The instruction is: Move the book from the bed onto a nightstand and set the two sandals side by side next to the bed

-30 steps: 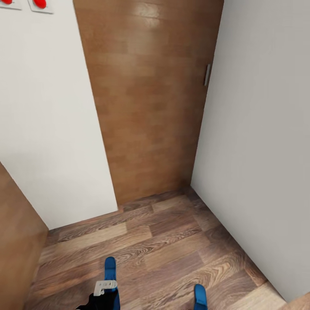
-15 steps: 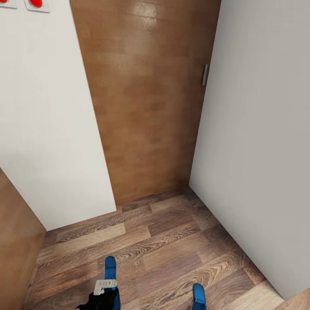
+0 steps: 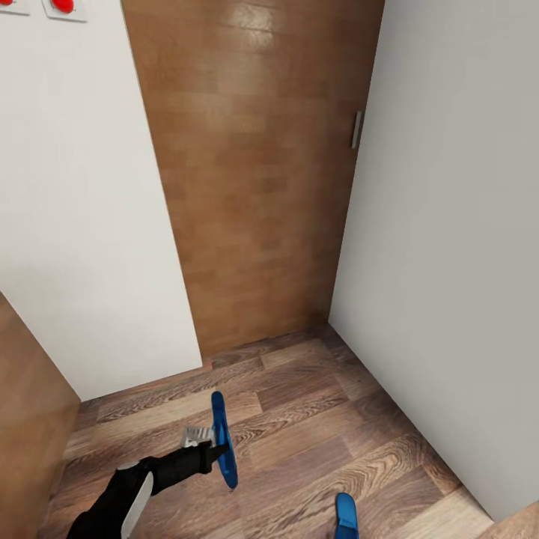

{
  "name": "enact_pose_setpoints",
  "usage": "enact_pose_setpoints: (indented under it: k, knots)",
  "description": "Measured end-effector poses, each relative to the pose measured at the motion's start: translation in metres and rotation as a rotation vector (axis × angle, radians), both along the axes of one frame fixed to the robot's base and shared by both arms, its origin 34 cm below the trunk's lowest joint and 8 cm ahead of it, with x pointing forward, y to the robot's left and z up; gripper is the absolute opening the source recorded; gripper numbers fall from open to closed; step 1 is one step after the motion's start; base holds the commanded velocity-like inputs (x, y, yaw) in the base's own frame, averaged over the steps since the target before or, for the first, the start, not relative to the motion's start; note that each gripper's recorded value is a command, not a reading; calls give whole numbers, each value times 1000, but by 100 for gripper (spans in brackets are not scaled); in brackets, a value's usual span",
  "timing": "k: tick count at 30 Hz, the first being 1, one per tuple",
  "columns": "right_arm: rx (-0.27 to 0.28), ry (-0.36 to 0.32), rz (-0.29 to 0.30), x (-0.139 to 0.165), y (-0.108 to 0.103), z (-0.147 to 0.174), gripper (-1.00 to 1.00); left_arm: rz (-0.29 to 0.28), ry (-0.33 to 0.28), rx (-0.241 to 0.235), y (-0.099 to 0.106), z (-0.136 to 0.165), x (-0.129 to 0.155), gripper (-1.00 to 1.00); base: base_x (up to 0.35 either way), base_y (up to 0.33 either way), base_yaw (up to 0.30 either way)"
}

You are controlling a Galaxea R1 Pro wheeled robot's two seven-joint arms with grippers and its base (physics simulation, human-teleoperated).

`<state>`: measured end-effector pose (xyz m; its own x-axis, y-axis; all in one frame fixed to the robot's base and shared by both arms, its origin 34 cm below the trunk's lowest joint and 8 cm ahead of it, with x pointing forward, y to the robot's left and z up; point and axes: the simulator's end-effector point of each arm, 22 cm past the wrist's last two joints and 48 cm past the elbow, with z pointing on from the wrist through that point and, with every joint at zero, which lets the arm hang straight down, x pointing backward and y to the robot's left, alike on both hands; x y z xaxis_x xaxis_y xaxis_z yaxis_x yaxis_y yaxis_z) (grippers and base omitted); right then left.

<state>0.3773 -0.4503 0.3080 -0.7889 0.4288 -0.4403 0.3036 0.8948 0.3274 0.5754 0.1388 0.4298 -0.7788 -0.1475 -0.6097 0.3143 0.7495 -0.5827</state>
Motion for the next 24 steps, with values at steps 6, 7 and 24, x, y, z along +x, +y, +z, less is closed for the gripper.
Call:
enact_pose_setpoints:
  k: [6,7,24]
  knots:
    - [71,19,83,24,148,-28,100,11,-9,-37,-2,8,4,-100,0,0,0]
    - [23,36,103,30,154,-29,100,13,-9,-40,-2,9,4,-100,0,0,0]
    - [-227,24,70,218,184,51,100,16,-9,-47,-3,10,5,-100,0,0,0]
